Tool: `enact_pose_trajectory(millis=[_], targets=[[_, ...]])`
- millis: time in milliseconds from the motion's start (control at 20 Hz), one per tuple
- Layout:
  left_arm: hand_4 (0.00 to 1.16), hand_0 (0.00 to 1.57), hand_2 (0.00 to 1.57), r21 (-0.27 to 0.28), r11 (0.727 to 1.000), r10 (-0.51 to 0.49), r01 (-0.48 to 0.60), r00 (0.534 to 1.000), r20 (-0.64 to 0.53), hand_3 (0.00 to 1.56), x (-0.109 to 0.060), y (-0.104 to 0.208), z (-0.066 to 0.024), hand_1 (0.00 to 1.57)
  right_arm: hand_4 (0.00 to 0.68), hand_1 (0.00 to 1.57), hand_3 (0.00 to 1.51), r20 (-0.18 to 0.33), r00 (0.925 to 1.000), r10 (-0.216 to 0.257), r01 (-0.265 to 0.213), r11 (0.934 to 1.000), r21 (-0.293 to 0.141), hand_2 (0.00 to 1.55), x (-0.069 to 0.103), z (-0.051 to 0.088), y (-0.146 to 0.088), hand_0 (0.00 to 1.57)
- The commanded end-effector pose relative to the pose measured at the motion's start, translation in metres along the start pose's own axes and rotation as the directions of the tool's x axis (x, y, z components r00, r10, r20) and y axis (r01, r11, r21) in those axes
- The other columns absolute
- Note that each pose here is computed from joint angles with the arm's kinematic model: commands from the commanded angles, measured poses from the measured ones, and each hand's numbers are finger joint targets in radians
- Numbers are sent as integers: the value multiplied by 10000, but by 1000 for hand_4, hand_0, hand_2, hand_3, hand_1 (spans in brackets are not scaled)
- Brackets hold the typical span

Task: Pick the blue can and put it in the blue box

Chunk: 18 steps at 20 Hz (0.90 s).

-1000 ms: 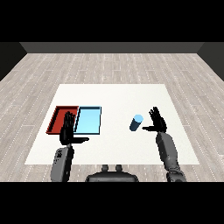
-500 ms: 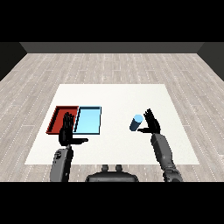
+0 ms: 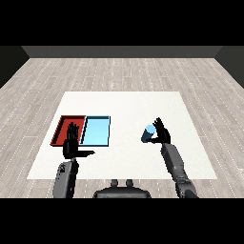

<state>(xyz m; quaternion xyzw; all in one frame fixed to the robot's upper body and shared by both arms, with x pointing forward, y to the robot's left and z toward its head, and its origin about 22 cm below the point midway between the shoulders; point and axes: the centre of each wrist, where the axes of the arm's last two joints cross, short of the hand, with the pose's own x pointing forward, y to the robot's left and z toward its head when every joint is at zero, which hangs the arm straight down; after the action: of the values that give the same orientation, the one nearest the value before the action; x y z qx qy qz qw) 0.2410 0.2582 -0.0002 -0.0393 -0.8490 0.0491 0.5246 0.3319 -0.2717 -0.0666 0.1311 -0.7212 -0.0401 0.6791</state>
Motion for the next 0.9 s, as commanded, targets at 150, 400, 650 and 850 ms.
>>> enact_pose_trajectory(millis=[150, 400, 650, 850], targets=[[0, 0, 0, -53, 10000, -72, 71, 9999, -82, 0, 178, 193, -64, 0, 0, 0, 0, 3, 10000, 68, -68, 9997, 248, 0, 28, -106, 148, 0], [0, 0, 0, 31, 9998, -219, 220, 9997, -47, 0, 96, -284, -89, 0, 0, 0, 0, -27, 9998, -187, 187, 9997, 170, 0, 52, -268, 212, 0], [0, 0, 0, -22, 9998, -176, 176, 9998, -48, 0, 103, 30, -101, 0, 0, 0, 0, -115, 9999, -75, 80, 9988, 480, 0, -29, -279, 220, 0], [0, 0, 0, -154, 9999, 76, -75, 9999, 108, 0, -41, 25, -30, 0, 0, 0, 0, -370, 9992, 162, -144, 9987, 486, 0, 12, -199, 99, 0]])
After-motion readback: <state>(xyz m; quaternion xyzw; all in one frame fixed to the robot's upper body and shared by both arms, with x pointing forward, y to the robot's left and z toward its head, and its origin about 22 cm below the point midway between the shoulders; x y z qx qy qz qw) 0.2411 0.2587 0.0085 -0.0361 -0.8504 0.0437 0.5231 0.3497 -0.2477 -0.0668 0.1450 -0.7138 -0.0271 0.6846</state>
